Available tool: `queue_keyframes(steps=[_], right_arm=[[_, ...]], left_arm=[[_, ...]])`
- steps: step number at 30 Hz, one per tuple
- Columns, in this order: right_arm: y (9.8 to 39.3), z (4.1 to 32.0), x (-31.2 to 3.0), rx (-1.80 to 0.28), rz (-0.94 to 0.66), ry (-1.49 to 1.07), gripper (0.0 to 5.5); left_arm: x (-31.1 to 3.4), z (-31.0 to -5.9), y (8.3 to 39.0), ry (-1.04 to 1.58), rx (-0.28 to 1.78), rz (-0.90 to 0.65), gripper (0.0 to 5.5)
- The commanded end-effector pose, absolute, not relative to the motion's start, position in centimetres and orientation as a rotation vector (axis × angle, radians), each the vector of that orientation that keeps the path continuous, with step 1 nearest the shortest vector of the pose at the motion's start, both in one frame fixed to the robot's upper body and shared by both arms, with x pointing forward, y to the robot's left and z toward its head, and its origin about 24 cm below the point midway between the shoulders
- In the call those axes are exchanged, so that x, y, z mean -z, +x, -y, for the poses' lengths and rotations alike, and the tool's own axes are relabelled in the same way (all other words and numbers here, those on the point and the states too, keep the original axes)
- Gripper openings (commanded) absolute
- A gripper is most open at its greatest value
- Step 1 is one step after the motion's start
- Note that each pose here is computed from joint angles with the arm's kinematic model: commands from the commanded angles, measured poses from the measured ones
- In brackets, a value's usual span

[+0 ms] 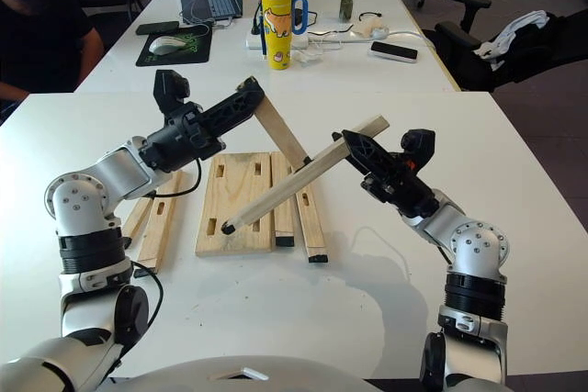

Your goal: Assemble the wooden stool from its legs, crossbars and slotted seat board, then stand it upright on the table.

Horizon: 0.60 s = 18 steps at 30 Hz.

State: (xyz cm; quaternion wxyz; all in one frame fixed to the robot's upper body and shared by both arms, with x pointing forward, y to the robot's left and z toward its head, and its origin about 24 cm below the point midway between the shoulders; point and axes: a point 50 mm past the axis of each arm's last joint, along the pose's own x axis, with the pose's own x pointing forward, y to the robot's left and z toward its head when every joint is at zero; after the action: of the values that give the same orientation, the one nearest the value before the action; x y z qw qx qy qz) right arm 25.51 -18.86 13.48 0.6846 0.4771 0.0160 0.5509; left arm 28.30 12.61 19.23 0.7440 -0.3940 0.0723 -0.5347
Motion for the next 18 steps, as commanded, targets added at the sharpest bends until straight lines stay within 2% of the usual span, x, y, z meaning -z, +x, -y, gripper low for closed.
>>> queue_keyframes(steps=[1,2,5,12,18], right_arm=[[25.5,19.0,-13.9,-1.248,-0.026,1.032,2.55],[25.6,19.0,-14.0,-1.247,-0.023,1.033,2.37],[25.6,19.0,-14.0,-1.246,-0.023,1.030,2.03],[25.5,19.2,-13.3,-1.230,-0.056,1.032,2.03],[24.8,20.5,-12.6,-1.201,-0.114,0.976,2.03]], left_arm=[[-19.5,-12.7,28.3,-0.850,1.169,-0.148,0.43],[-19.4,-12.7,28.4,-0.832,1.159,-0.146,0.79],[-19.6,-12.8,28.4,-0.834,1.159,-0.131,1.19],[-20.2,-13.5,29.0,-0.864,1.105,-0.065,2.38],[-21.2,-19.3,31.5,-0.817,0.820,0.088,3.17]])
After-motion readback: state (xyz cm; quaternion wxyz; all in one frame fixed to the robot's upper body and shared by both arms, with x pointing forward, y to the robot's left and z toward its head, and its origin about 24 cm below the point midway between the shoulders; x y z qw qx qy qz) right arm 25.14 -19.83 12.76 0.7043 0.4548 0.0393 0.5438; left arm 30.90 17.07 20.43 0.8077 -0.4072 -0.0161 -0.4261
